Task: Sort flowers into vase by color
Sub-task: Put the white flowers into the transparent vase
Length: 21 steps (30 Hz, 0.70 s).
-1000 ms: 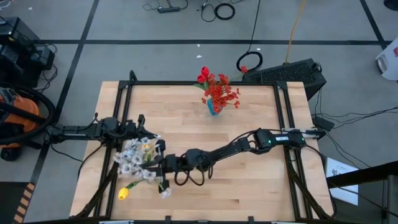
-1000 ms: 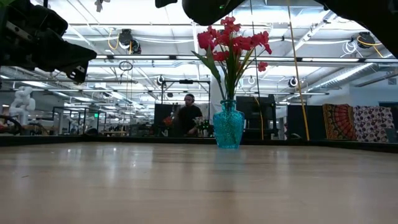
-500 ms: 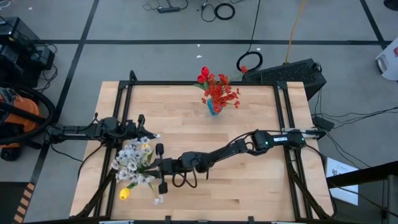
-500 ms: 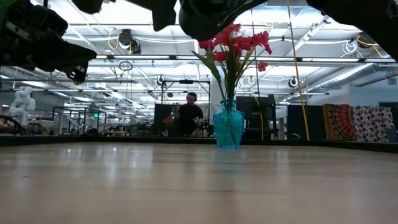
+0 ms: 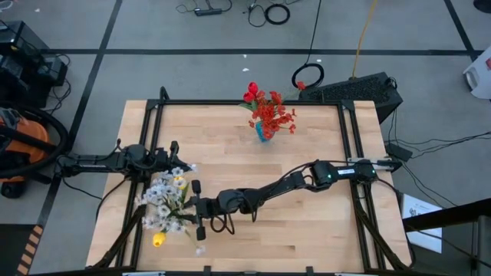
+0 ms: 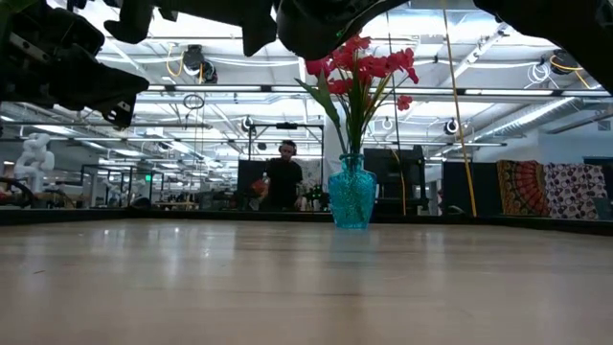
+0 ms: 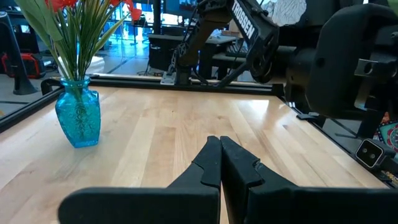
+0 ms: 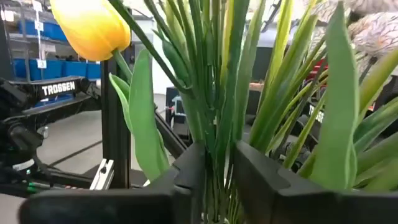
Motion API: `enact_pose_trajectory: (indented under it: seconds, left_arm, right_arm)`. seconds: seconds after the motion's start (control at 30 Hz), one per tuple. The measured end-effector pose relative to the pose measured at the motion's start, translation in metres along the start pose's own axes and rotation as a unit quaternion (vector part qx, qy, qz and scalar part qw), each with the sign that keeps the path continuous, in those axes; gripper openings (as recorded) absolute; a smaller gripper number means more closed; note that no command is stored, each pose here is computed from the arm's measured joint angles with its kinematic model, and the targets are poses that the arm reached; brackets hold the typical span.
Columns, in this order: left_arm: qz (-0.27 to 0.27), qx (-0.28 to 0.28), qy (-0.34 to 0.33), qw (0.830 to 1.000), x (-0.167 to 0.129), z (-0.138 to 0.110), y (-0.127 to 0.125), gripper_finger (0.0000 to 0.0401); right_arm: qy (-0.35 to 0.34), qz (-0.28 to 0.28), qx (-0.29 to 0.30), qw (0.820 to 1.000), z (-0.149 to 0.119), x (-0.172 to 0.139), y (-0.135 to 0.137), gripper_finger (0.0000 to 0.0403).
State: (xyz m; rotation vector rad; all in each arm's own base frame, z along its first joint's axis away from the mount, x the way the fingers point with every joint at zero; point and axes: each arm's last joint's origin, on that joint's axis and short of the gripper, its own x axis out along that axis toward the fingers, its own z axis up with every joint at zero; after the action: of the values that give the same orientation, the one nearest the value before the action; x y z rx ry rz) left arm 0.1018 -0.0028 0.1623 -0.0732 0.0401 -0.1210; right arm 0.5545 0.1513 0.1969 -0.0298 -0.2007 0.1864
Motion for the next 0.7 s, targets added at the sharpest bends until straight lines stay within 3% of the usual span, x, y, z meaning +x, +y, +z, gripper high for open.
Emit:
enact_pose_trajectory:
  seconds: [0.37,0.7]
  left_arm:
    - [0.000,0.000,0.000,1.000,0.000,0.000,0.000,0.0002]
    - [0.000,0.000,0.000,1.000,0.000,0.000,0.000,0.0002]
  right_arm:
    - [0.039,0.008,-0.003,0.999,0.002,-0.001,0.009,0.0139]
    - [0.140,0.014,-0.012,0.990,0.040,-0.007,0.007,0.0178]
